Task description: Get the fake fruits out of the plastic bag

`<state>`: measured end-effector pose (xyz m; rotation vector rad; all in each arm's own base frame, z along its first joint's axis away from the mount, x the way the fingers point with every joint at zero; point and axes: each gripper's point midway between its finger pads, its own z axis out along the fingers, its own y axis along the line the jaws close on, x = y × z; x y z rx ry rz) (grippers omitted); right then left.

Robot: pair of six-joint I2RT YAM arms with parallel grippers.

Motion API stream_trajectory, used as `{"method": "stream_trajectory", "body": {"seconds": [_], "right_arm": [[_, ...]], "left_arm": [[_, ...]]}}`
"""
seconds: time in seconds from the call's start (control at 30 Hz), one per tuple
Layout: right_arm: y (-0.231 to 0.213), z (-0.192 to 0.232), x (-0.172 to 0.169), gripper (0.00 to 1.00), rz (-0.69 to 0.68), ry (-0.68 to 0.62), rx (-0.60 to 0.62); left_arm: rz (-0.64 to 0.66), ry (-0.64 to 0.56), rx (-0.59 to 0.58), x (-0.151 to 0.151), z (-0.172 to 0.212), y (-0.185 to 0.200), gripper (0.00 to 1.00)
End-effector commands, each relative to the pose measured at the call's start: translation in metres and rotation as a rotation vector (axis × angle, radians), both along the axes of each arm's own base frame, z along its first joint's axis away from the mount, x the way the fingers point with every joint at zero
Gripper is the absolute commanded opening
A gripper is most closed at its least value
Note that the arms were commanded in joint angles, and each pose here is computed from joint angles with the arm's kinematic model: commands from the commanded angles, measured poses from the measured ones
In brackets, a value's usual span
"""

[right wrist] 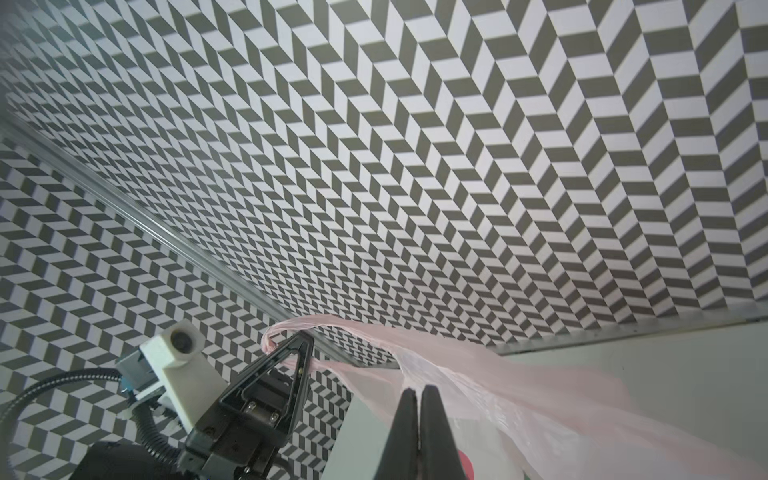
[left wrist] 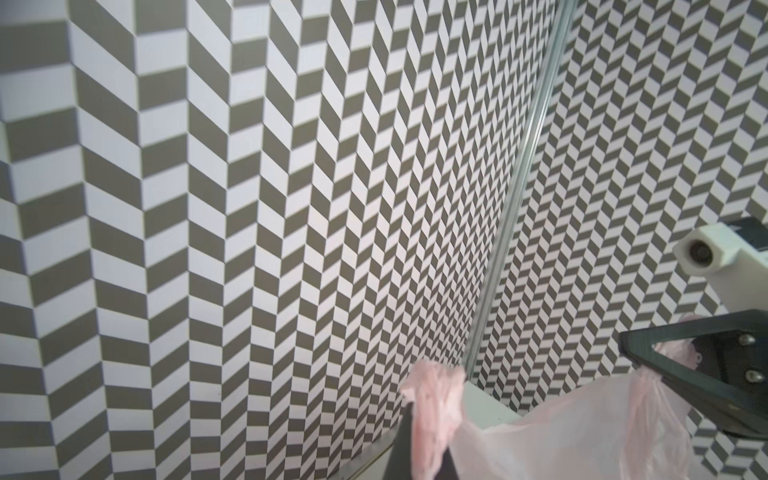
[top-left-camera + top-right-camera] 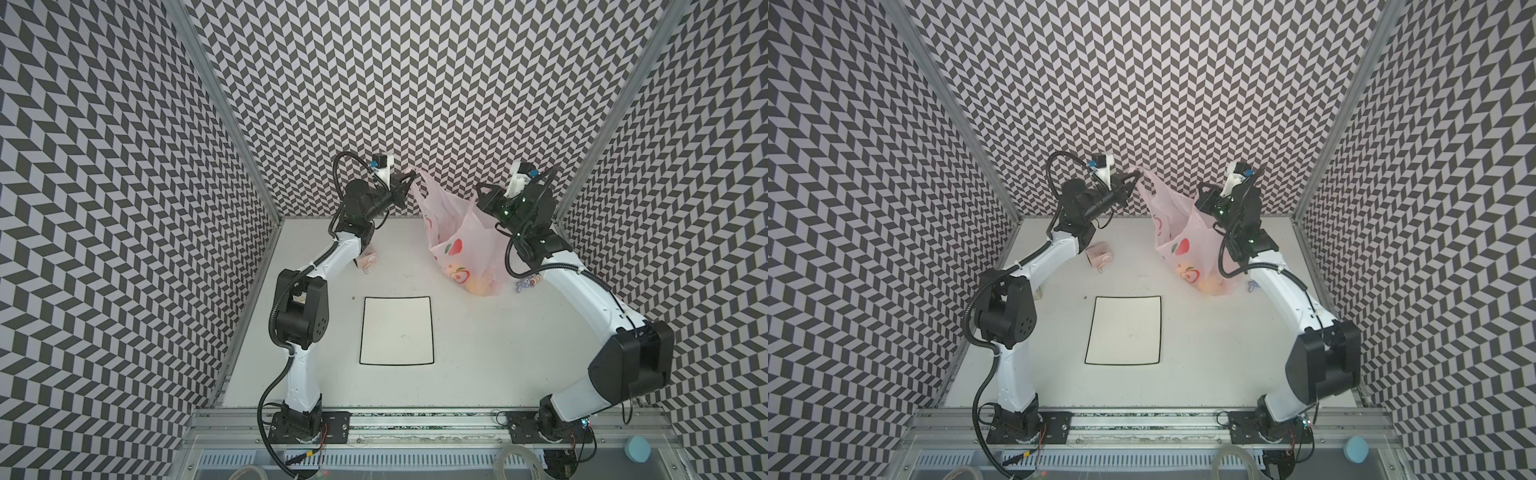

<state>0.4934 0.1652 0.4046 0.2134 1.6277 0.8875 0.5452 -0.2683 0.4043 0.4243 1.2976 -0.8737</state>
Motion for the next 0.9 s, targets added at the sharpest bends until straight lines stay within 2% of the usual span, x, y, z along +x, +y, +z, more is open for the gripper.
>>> {"method": "stream_trajectory", "body": {"seconds": [0.0, 0.13, 0.27, 0.5, 0.7, 0.87], "right_arm": [[0.003, 0.044, 0.007, 0.0, 0.043, -0.138, 0.044], [0.006, 0.045, 0.005, 0.0, 0.082, -0.144, 0.024], [0.003, 0.023, -0.015, 0.0, 0.121, -0.104, -0.015], [-0.02, -0.044, -0.078, 0.0, 0.11, 0.018, -0.129], [-0.04, -0.117, -0.123, 0.0, 0.068, 0.171, -0.229], [-0.056, -0.16, -0.154, 0.0, 0.027, 0.29, -0.274]], "left_arm": [[0.075, -0.076, -0.097, -0.006, 0.054, 0.025, 0.0], [0.088, -0.075, -0.097, -0.016, 0.059, 0.032, 0.0], [0.081, -0.011, -0.111, -0.041, 0.04, 0.038, 0.0], [0.087, 0.133, -0.125, -0.113, -0.019, 0.043, 0.0], [0.111, 0.275, -0.118, -0.177, -0.079, 0.036, 0.0], [0.073, 0.358, -0.088, -0.218, -0.108, 0.02, 0.0]]}}
